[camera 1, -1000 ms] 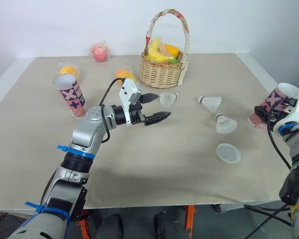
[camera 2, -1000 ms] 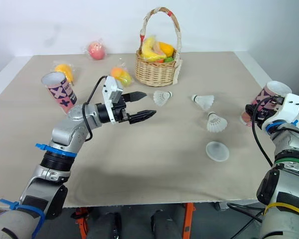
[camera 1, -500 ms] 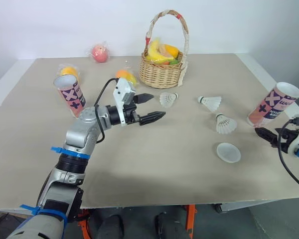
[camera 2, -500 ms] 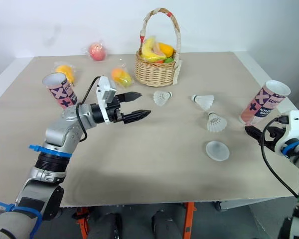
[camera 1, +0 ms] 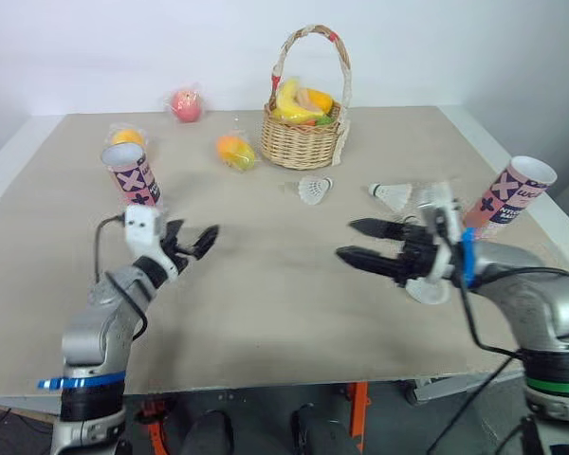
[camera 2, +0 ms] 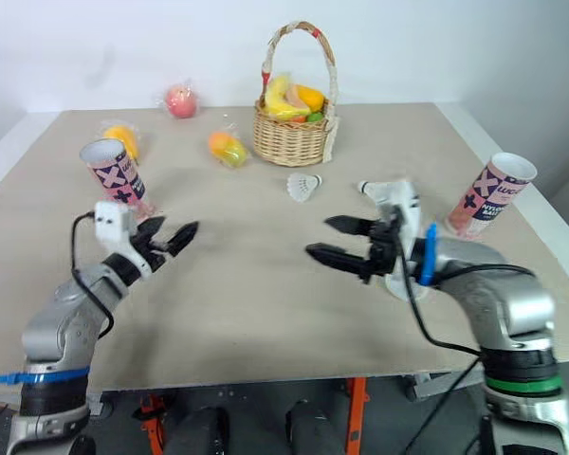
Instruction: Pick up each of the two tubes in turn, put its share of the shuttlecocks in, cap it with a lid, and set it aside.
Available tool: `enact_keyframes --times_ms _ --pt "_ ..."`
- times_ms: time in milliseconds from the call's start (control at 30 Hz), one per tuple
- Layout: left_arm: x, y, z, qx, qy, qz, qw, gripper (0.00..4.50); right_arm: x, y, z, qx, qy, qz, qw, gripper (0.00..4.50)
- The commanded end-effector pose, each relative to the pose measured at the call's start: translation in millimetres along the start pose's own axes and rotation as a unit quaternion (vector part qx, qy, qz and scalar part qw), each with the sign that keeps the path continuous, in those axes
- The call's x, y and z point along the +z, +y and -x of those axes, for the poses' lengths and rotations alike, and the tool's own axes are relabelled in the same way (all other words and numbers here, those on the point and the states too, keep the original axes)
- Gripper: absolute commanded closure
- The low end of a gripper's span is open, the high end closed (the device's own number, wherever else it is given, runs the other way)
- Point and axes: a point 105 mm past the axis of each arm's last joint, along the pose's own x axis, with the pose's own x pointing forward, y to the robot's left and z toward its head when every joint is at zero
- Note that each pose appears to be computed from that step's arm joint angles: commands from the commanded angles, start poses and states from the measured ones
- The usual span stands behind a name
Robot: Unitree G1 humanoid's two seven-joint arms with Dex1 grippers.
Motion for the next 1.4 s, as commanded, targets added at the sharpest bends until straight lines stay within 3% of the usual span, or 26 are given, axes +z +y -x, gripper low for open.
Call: enact_keyframes --times_ms 33,667,1400 --pt "20.0 24.5 7.2 0.079 -0.05 -0.013 0.995 0.0 8.9 -2.3 -9.7 -0.001 -0.007 0.041 0.999 0.11" --pt "18.7 83.5 -16.5 0.165 -0.039 -0.102 0.98 0.0 4.1 0.2 -17.6 -0.016 -0.014 0.06 0.998 0.11" --pt "45.6 98.5 -71.6 0.112 -0.031 -0.159 0.98 0.0 5.5 2.1 -9.8 -0.043 -0.011 0.066 0.997 0.11"
